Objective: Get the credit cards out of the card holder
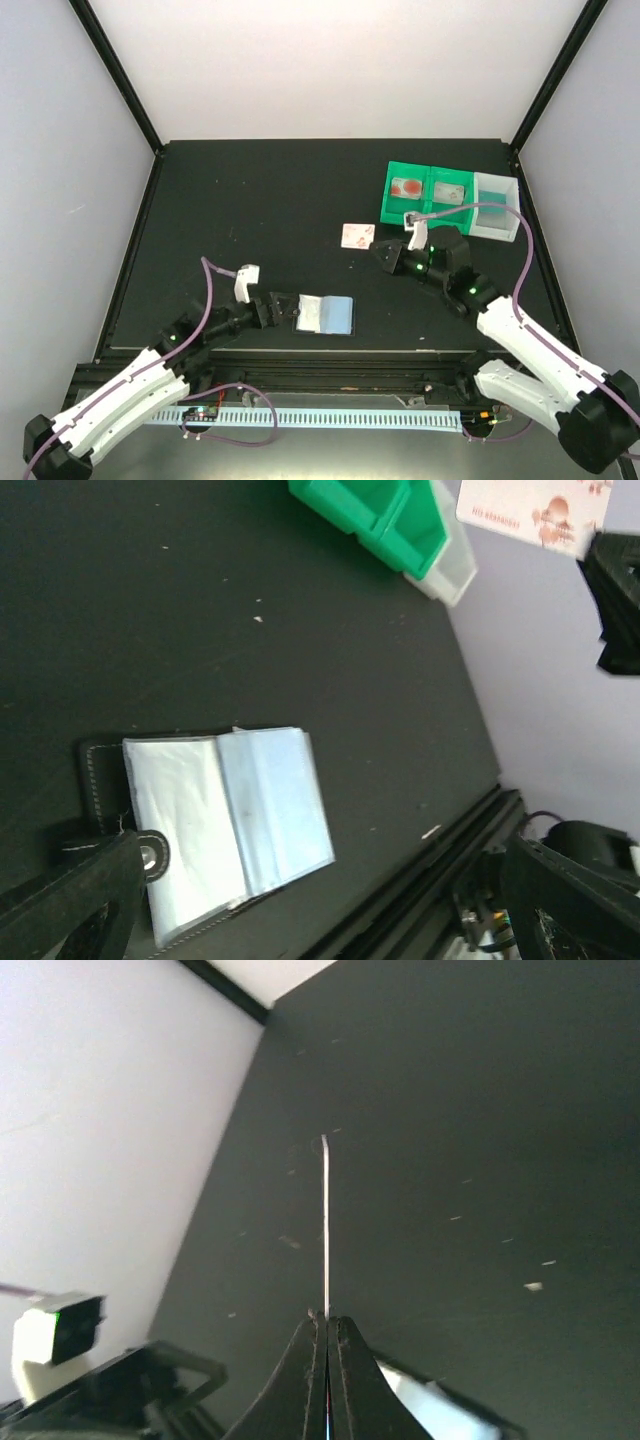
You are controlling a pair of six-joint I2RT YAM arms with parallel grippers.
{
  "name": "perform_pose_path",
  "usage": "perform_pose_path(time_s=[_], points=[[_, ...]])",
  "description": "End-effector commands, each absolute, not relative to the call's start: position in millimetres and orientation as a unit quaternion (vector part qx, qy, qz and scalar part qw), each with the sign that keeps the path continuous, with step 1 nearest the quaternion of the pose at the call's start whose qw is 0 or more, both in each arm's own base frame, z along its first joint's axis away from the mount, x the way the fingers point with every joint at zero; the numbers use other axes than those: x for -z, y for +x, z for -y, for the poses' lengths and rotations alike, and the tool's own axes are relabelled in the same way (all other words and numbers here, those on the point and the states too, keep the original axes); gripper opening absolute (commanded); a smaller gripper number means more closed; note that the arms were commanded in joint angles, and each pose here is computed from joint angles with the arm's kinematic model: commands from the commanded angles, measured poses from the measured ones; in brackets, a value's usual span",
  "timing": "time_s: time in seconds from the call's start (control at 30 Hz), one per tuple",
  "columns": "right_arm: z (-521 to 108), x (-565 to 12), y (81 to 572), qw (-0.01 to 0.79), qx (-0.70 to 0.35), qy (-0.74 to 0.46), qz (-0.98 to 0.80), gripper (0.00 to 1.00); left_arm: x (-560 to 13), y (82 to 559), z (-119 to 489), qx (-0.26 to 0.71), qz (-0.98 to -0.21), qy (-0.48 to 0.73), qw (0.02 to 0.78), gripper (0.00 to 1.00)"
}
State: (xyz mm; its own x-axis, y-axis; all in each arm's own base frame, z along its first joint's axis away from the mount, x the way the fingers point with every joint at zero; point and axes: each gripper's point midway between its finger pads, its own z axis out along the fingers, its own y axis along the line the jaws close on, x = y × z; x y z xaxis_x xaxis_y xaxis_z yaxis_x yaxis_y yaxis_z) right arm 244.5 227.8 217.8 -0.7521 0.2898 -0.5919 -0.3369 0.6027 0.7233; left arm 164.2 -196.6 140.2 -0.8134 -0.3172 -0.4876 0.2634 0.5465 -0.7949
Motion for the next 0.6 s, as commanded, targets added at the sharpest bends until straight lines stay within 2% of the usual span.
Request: perform_pose_path(time_s=[0.0,0.23,0.57], points=[[-205,-209,266,0.337,-0.409,-0.023,-0.848,0.01,-145,176,191,0.401,-0.85,0.044,0.34,0.99],[-140,-203,314,0.365,-0.344,0.034,-0.864,0.01,-143,186,192,0.322,-0.874,0.122,0.342,0.99],[-29,-199,370,0.401,-0.214,0.109,-0.884,0.01,-130,180,206,0.359,-0.869,0.128,0.315,0.99]])
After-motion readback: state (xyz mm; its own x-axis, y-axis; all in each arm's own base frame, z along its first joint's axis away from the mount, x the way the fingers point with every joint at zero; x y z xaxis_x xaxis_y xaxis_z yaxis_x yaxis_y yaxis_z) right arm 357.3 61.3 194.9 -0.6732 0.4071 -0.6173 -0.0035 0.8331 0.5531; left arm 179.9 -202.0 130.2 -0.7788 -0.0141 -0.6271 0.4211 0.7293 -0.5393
